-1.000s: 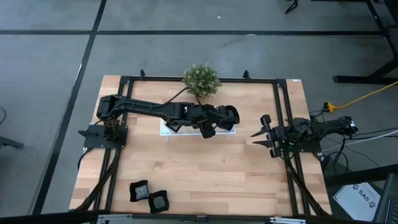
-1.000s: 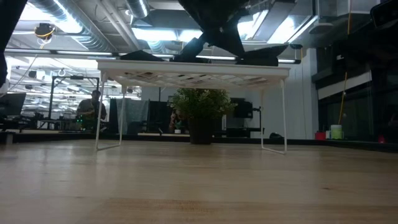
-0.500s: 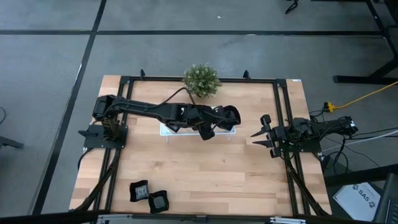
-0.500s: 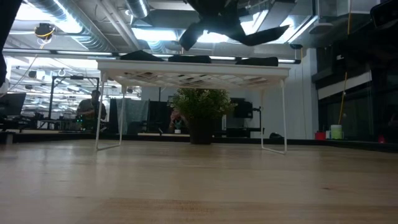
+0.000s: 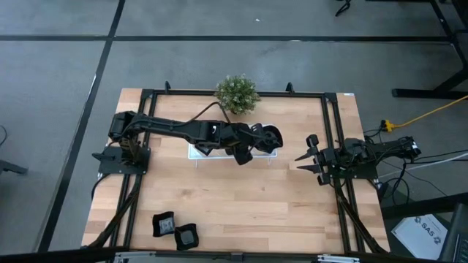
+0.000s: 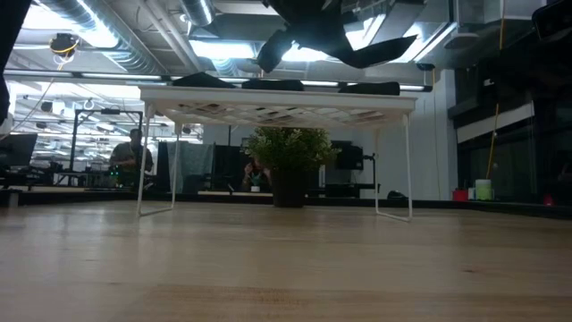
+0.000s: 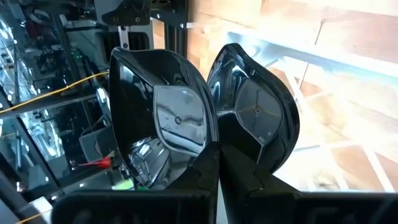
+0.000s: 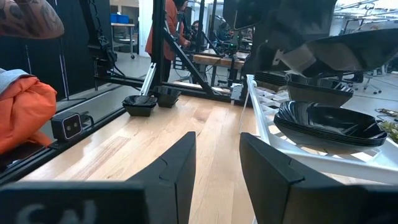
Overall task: Pick & Place Mini shaped plates
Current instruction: Stack the black leaf-shaped plate on top of the black leaf-shaped plate on the shelf
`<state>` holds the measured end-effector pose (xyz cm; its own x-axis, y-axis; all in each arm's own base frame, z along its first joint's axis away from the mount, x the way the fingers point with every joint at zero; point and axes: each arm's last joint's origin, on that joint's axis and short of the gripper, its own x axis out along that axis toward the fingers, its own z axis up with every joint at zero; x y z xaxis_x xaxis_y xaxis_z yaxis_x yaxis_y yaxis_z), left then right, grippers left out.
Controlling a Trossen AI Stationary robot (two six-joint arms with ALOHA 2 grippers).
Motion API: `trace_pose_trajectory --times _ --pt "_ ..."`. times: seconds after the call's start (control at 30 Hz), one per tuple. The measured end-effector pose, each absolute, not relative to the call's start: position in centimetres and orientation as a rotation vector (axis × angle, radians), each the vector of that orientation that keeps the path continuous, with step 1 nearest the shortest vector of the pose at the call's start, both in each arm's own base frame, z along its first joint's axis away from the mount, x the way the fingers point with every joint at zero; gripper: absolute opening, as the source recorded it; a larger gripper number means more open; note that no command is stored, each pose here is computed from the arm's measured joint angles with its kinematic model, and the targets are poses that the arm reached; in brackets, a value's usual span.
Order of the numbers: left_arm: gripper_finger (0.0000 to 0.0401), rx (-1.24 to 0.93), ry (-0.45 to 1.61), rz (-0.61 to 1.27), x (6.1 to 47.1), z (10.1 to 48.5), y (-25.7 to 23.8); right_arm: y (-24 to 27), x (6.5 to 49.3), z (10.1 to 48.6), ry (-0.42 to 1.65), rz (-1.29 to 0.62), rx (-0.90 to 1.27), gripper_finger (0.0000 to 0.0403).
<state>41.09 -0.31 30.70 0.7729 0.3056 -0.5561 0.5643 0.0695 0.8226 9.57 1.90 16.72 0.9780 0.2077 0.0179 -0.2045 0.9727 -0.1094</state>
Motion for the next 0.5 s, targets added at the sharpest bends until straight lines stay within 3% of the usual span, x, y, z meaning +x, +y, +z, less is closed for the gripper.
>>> trace_pose_trajectory --times 0.5 --pt "0.0002 1.421 0.814 -0.204 40.62 30.15 -0.23 1.90 9.57 16.72 -0.029 0.208 -0.107 0.0124"
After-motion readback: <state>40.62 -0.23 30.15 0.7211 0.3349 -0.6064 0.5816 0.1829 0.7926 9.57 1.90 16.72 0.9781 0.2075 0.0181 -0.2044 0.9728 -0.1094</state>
